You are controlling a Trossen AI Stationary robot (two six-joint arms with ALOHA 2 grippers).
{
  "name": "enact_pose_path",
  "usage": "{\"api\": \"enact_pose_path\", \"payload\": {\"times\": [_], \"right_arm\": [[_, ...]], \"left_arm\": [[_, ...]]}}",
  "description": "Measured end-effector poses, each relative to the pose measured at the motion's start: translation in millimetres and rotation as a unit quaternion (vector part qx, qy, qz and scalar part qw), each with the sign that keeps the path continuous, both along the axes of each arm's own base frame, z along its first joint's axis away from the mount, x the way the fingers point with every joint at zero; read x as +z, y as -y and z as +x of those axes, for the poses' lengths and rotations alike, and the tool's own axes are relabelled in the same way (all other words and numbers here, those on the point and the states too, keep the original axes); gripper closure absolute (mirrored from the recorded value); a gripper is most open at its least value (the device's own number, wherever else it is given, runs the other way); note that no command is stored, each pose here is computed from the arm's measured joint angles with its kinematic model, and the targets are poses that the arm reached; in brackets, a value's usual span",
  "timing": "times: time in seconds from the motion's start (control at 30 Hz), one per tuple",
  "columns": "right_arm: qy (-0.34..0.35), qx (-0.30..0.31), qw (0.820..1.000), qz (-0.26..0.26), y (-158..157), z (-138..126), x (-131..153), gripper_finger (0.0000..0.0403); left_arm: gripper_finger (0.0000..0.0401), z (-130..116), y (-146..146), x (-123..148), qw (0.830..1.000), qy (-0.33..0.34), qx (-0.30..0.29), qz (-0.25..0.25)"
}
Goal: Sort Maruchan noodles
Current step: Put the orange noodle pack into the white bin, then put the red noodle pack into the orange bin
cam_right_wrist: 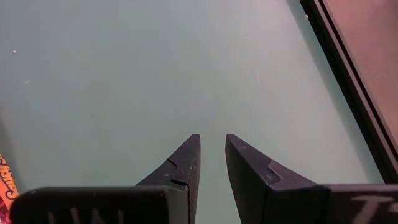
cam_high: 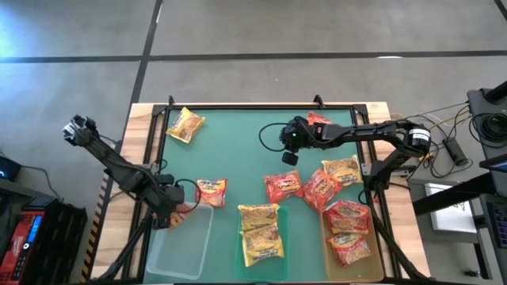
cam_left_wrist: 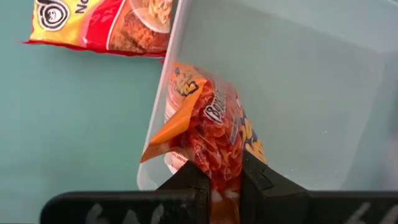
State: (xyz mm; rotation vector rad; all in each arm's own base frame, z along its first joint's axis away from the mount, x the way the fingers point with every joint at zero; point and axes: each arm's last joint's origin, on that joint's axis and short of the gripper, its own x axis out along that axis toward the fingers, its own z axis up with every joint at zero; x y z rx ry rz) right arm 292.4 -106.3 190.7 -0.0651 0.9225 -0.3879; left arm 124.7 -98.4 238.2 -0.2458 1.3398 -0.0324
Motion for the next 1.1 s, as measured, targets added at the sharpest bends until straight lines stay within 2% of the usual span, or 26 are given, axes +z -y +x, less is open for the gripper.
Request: {"api": "enact_pose_path", "payload": {"times": [0.2, 0.5, 0.57, 0.7, 0.87, 1.1], "right_arm": [[0.0, 0.0, 1.0, 0.0, 0, 0, 0, 0.0337], [0.0, 0.0, 1.0, 0.0, 0, 0, 0, 0.0337], [0.0, 0.0, 1.0, 0.0, 0, 0, 0, 0.0337], [0.0, 0.0, 1.0, 0.0, 0, 0, 0, 0.0337], [0.0, 0.0, 1.0, 0.0, 0, 0, 0, 0.0337], [0.0, 0.0, 1.0, 0.0, 0, 0, 0, 0.0337]], "left_arm": [[0.0371, 8, 6, 11, 1.0, 0.005, -0.003, -0.002], [0.0298, 7, 4, 13, 1.0, -0.012, 0.001, 0.026], [0.0285, 3, 1, 14, 0.999, -0.022, 0.003, 0.042], [0.0265, -4, -8, 27, 0.993, -0.037, 0.028, 0.107], [0.0251, -2, -13, 47, 0.984, 0.023, 0.073, 0.158], [0.0248, 4, -17, 49, 0.961, 0.108, 0.122, 0.223]]}}
